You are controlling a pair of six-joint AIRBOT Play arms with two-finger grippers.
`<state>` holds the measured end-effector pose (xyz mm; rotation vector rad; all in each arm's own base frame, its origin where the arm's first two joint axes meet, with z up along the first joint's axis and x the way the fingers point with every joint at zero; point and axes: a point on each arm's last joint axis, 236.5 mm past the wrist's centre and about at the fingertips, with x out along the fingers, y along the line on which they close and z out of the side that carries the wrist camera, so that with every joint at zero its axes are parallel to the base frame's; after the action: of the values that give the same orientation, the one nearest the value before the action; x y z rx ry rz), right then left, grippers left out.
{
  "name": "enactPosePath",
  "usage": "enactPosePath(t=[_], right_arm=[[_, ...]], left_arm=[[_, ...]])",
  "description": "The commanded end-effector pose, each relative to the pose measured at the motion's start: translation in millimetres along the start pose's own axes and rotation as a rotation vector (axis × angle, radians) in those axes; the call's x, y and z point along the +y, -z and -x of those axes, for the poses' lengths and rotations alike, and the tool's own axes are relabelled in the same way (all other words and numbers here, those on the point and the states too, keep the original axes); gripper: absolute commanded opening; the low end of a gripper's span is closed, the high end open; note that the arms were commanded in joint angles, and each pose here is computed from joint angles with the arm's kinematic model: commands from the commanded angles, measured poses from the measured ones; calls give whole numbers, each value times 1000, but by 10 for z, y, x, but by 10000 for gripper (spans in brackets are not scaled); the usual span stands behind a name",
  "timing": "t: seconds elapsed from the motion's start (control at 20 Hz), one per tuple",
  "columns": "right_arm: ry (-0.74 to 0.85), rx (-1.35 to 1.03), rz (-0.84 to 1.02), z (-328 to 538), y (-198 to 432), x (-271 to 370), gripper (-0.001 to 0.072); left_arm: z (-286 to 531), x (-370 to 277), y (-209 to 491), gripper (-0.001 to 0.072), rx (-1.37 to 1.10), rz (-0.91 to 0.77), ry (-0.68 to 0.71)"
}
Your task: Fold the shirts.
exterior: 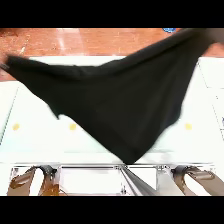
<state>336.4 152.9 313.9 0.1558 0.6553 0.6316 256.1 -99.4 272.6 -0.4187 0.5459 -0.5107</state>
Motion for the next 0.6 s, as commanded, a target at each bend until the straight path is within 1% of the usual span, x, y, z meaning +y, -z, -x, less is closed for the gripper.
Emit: enactPosePath(t=[0.0,0.1,0.2,0.3,0.35,0.4,0.45,0.5,0.55], right_arm=[[-111,210,-88,-1135,423,-217,17],[-91,258,-171,-1708,589,-540,17],[-66,313,-274,-2131,831,-864,18],[-49,377,-379,-2387,1095,-1095,21],[-38,402,-421,-2453,1196,-1187,93],[-27,416,-456,-2485,1261,-1272,266],[-14,422,-465,-2460,1289,-1370,431],[3,428,-474,-2380,1298,-1476,420],[14,451,-487,-2217,1310,-1591,420]], left_arm=[[-658,829,991,25,180,215,-28],[-919,1301,1371,25,187,335,-108],[-1075,1650,1621,25,195,358,-179],[-1184,1862,1747,25,216,378,-220],[-1235,1922,1774,26,224,400,-229],[-1277,1969,1797,70,231,418,-235],[-1304,2009,1793,319,238,427,-239],[-1313,2052,1737,505,241,419,-247],[-1275,2117,1637,510,254,375,-265]])
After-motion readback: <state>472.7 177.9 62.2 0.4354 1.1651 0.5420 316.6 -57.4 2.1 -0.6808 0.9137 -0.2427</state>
